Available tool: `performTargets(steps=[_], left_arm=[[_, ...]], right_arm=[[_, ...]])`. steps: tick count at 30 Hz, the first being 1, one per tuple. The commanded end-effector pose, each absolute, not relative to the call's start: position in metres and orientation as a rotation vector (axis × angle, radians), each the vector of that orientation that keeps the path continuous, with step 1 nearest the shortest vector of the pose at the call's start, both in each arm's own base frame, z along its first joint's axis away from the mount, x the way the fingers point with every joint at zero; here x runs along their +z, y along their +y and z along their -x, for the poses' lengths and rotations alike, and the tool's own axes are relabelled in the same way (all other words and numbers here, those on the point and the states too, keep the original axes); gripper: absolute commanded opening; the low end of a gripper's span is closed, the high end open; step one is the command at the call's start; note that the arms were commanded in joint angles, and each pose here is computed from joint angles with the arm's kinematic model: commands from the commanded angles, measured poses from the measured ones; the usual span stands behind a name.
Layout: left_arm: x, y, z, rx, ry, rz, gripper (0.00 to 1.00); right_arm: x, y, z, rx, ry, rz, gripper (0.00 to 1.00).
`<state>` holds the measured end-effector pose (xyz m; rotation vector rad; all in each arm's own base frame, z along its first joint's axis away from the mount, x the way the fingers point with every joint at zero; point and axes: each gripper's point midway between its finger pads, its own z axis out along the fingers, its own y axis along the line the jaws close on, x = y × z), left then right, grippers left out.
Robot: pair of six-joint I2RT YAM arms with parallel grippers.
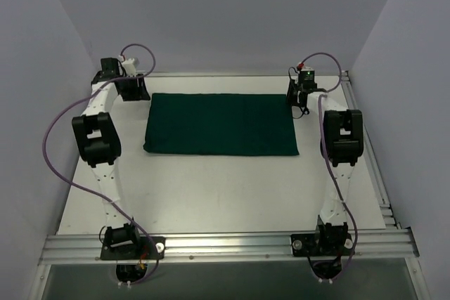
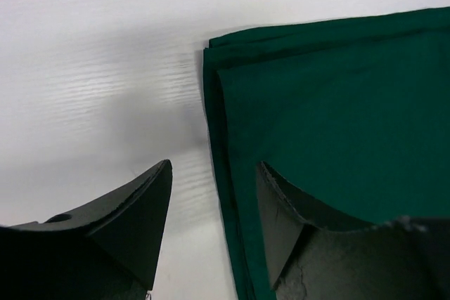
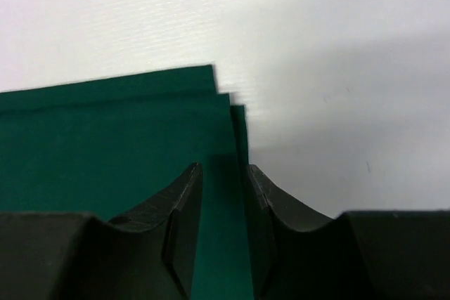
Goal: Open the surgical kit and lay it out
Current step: Open the surgical kit at the center of the board.
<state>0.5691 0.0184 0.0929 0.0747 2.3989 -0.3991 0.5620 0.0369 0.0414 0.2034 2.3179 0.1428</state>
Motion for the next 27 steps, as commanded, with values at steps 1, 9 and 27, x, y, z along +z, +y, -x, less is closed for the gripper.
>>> performTargets(steps=[1, 9, 27], left_arm=[[0.107, -0.005, -0.597, -0.461, 2.327, -0.113, 0.6], [0.077, -0.007, -0.631, -0.478, 2.345, -0.025, 0.59], [0.063, -0.034, -0.639, -0.511, 2.328, -0.09, 0.52]], right_arm=[[0.053, 0.045, -0.583, 0.184, 2.313, -0.109, 0.27], [0.026, 0.044, -0.597, 0.221, 2.314, -0.119, 0.26], [0.019, 0.039, -0.604, 0.181, 2.318, -0.127, 0.33]])
